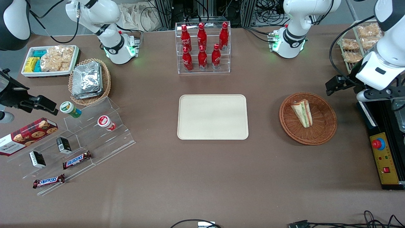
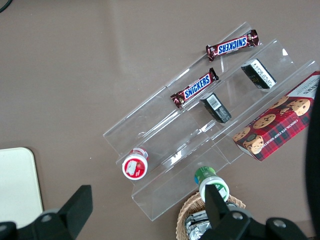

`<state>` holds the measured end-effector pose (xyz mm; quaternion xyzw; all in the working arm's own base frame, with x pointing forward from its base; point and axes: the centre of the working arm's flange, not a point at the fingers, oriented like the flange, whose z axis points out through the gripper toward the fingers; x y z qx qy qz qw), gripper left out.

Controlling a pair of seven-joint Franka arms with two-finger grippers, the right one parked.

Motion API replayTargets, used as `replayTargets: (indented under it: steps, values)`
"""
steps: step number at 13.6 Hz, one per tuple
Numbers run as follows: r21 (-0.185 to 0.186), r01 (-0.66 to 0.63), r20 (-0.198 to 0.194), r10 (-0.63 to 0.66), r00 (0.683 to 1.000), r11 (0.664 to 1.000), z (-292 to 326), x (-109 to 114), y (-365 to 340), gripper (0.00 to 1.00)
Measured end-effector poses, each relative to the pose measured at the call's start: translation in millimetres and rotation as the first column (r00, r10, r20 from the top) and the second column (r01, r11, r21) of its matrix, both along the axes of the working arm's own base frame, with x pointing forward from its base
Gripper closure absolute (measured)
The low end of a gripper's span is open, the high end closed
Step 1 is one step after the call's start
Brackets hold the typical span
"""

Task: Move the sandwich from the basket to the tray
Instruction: 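Move the open left gripper over the sandwich in the wicker basket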

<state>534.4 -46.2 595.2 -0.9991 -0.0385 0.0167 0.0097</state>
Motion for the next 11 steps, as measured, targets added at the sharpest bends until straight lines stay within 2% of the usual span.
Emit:
replayTargets:
  steps: [6, 9, 11]
  values:
    - [0.0, -0.011, -0.003, 0.011, 1.0, 1.0, 1.2, 1.5, 11.6, 0.0]
    - [0.003, -0.051, -0.044, 0.051, 0.998, 0.999, -8.9, -0.1, 22.9, 0.0]
    - [0.011, -0.093, -0.084, 0.094, 0.992, 0.996, -38.8, -1.5, 23.2, 0.0]
